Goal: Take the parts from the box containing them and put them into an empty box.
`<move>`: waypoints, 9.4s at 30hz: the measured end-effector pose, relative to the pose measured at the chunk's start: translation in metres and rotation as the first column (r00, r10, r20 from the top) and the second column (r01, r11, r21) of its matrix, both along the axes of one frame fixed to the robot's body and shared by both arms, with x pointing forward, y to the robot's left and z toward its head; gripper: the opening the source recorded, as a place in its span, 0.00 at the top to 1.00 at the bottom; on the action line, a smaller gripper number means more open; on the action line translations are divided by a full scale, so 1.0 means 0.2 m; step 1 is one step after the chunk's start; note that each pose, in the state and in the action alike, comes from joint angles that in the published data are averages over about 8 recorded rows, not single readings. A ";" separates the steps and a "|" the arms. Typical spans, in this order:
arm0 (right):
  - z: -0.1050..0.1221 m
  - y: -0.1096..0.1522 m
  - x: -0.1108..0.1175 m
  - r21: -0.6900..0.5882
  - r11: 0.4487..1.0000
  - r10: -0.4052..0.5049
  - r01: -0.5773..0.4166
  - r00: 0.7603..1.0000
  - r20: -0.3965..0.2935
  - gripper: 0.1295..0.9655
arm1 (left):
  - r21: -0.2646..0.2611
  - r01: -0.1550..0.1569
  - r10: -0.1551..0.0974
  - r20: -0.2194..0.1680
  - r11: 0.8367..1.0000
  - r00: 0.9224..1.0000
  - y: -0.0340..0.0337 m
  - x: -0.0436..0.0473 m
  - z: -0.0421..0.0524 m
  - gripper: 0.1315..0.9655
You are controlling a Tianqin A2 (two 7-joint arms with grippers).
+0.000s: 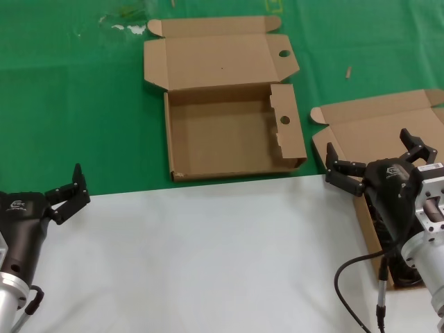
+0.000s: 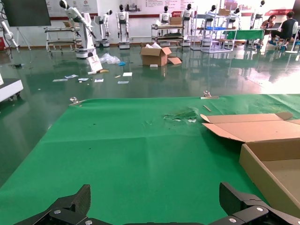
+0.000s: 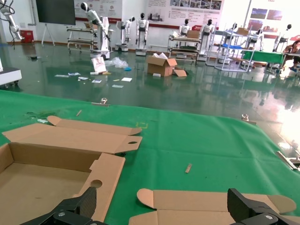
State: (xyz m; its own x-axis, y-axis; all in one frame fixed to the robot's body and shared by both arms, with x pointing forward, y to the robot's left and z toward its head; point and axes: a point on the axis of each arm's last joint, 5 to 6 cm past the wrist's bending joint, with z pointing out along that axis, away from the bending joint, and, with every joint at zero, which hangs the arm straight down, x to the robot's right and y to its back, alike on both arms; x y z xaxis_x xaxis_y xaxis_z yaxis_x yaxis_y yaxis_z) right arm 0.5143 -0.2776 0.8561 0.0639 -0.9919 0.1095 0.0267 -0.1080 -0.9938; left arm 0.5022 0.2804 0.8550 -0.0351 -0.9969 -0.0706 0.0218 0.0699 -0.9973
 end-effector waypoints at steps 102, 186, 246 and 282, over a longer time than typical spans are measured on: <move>0.24 -0.97 -0.08 -0.820 0.250 0.124 -0.515 0.857 -0.500 0.78 | 0.000 0.000 0.000 0.000 1.000 1.000 0.000 0.000 0.000 0.00; 0.36 0.31 0.70 -0.946 -0.028 0.522 -0.322 0.803 -0.288 0.47 | 0.000 0.000 0.000 0.000 1.000 1.000 0.000 0.000 0.000 0.00; 0.27 0.31 0.59 -0.891 0.289 0.507 -0.350 0.846 -0.167 0.00 | 0.000 0.000 0.000 0.000 1.000 1.000 0.000 0.000 0.000 0.00; 0.09 0.16 0.25 -0.402 0.888 0.250 -0.225 0.968 0.010 0.00 | 0.000 0.000 0.000 0.000 1.000 1.000 0.000 0.000 0.000 0.00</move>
State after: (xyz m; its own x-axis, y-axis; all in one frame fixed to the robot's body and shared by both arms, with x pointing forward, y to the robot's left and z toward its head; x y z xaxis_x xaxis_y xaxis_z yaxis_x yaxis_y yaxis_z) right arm 0.5644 -0.2451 0.8750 0.2733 -0.8220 0.4996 0.1594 -0.4735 -0.8662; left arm 0.5022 0.2804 0.8550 -0.0351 -0.9969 -0.0710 0.0218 0.0703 -0.9973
